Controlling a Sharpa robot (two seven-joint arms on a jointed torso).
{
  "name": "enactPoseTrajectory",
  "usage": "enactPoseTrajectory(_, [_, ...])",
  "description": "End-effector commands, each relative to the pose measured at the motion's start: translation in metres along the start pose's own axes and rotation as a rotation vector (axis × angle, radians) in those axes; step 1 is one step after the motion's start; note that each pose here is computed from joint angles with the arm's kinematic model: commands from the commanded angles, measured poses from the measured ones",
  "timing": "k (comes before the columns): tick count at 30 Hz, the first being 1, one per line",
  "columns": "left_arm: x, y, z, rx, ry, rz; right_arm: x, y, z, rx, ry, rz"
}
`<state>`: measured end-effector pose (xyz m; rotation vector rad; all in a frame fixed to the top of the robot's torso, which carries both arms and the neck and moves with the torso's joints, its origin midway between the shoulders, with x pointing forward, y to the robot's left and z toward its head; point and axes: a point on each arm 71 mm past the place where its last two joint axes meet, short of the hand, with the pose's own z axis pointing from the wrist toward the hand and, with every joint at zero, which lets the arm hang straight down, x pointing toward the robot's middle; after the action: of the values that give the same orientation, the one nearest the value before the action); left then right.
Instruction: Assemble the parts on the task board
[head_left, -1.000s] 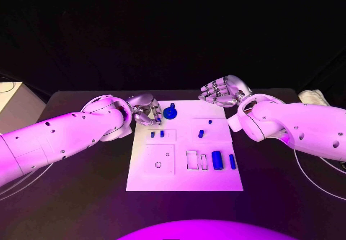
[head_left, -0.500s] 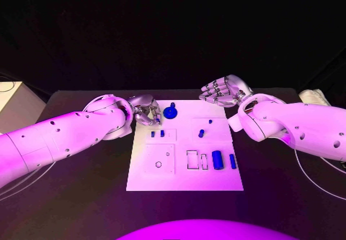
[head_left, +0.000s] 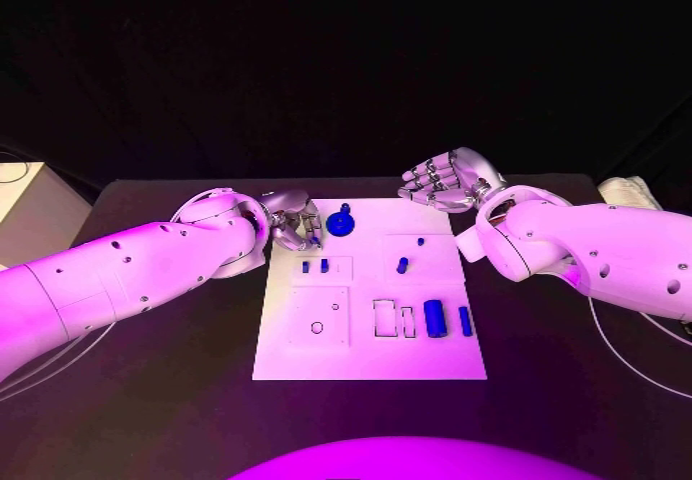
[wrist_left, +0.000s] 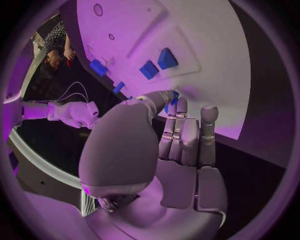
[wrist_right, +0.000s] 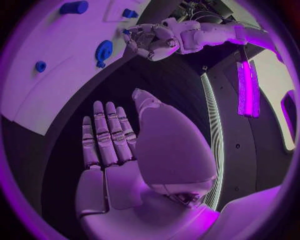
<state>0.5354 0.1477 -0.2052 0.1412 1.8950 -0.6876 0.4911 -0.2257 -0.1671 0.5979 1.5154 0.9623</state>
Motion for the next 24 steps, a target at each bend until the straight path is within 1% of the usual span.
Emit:
enactPoseTrajectory(1, [0.0031,-0.0013,0.0009,0.002,0.029,0.013,0.0008,0.0017,-0.0002,-0.019,0.005,-0.007])
enactPoseTrajectory(12, [0.0073,-0.0033,0.0013,0.009,0.056,0.015,0.0007,0.0015,0.0,-0.018,0.005,-0.007])
enactPoseTrajectory(24, [0.008,-0.0039,0.0024,0.008,0.05,0.014,0.0002,0.0012,-0.0002,-0.017,0.004,-0.007])
